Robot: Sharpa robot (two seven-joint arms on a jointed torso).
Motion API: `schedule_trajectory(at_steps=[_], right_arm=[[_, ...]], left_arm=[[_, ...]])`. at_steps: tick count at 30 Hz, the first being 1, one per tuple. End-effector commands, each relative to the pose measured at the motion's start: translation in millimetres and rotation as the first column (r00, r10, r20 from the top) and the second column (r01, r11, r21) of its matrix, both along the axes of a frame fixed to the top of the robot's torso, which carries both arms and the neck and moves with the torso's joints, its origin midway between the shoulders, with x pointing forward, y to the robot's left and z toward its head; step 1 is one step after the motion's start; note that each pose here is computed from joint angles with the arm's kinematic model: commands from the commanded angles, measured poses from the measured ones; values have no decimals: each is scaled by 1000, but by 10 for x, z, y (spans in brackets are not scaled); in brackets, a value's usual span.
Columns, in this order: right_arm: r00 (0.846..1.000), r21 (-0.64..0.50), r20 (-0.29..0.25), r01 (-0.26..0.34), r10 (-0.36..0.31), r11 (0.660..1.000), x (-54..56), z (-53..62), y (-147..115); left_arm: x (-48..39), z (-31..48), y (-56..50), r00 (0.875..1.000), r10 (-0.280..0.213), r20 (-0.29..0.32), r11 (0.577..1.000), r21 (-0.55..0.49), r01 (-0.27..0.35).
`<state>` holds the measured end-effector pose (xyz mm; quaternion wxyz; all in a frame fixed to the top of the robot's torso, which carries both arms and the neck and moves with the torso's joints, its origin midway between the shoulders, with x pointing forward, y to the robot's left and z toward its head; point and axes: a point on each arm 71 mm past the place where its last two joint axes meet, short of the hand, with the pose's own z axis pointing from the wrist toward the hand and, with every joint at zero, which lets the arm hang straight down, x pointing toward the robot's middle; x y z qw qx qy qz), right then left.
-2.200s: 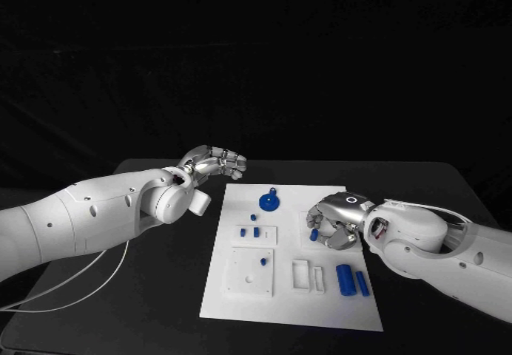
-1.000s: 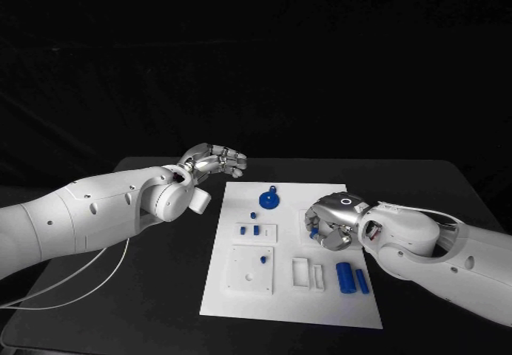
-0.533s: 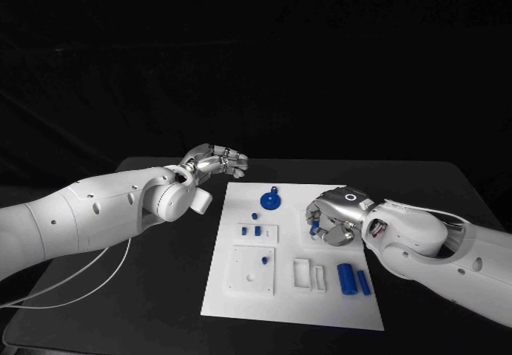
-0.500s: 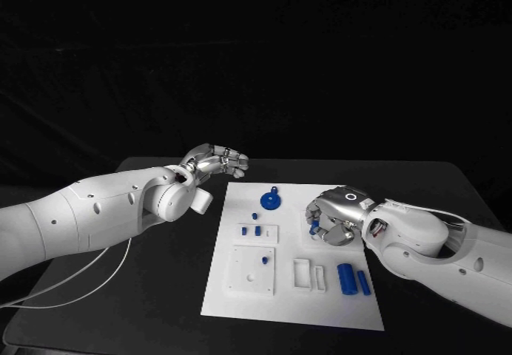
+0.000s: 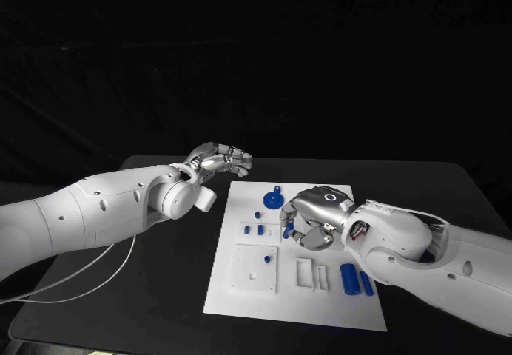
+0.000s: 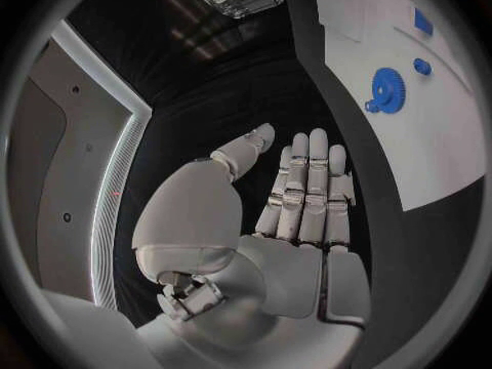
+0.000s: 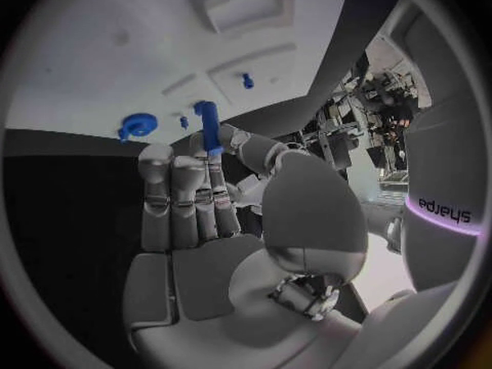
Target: Assemble the parts on the task board
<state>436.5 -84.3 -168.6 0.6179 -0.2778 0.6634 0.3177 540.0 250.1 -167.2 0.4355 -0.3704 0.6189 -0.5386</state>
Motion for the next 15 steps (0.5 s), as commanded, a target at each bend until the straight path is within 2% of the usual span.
schedule_trajectory(at_steps=[1, 7, 15], right_arm=[[999, 25, -3, -50, 50, 998, -78, -6, 162], [993, 29, -23, -117, 117, 993, -228, -124, 421], [985, 27, -44, -164, 165, 986, -358, -279, 620]], left_arm=[[6, 10, -36, 1000, -14, 5, 1000, -12, 14], [8, 10, -56, 1000, -16, 5, 1000, -13, 16], [13, 8, -87, 1000, -21, 5, 1000, -14, 21]])
